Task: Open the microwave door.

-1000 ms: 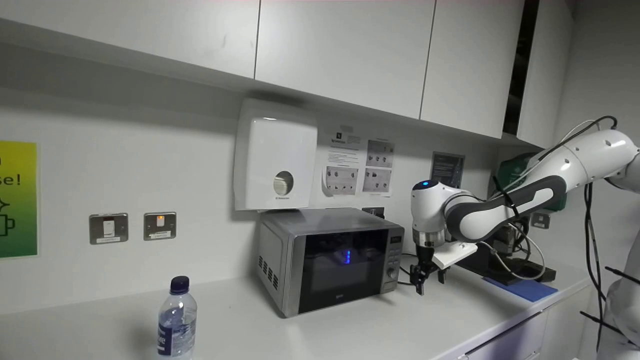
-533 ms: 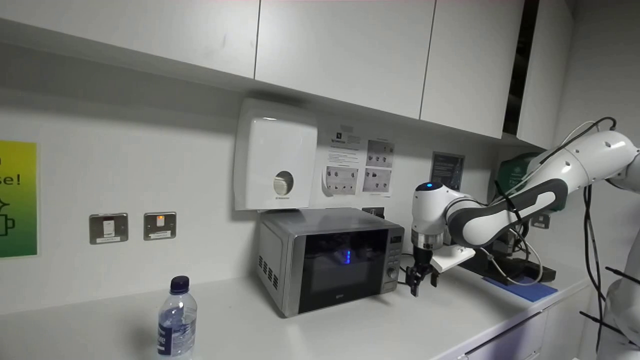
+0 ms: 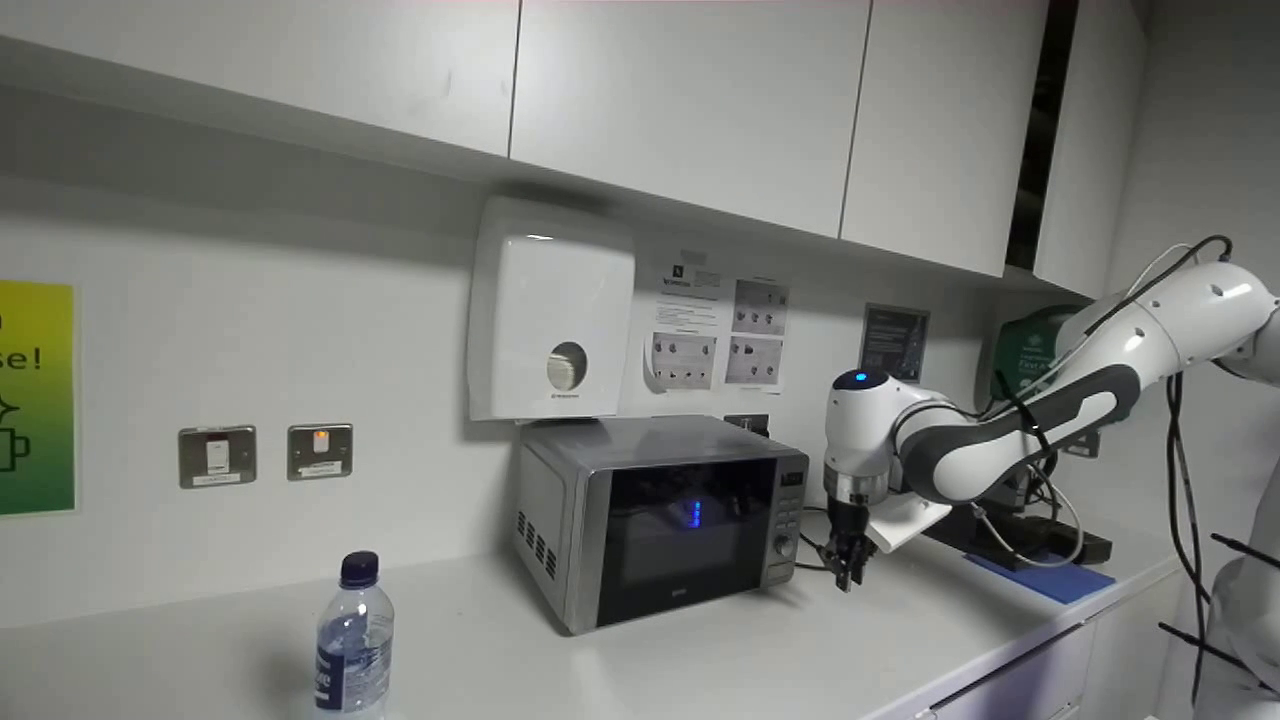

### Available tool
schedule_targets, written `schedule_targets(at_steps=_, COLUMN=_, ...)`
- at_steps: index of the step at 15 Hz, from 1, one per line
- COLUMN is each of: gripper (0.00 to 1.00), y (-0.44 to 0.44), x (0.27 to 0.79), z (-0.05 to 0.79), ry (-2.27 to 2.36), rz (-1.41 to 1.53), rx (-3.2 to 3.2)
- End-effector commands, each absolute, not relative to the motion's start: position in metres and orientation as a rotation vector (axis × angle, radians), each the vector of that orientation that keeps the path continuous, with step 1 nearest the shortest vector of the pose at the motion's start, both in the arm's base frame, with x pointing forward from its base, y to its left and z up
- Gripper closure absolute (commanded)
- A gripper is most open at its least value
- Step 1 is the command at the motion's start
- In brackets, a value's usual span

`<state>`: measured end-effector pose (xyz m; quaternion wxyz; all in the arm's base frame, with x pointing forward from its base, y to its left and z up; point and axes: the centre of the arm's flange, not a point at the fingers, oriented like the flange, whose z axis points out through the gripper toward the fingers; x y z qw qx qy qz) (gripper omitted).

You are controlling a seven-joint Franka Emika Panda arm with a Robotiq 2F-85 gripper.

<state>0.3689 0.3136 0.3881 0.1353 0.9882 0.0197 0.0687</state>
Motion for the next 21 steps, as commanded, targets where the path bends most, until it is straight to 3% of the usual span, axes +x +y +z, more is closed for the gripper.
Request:
schedule_targets(at_steps=1, gripper=1.0, y=0.314, x=0.365, z=0.386, ry=0.085, rz=0.26, rx=2.85)
schedule_targets(at_steps=15, gripper=1.0, y=0.313, x=0.37, z=0.382, ry=0.068, rz=0.182, rx=2.858)
schedule_targets(at_steps=21, gripper=1.0, y=0.321, x=0.37, z=0.374, ry=0.031, rz=0.344, rx=2.749)
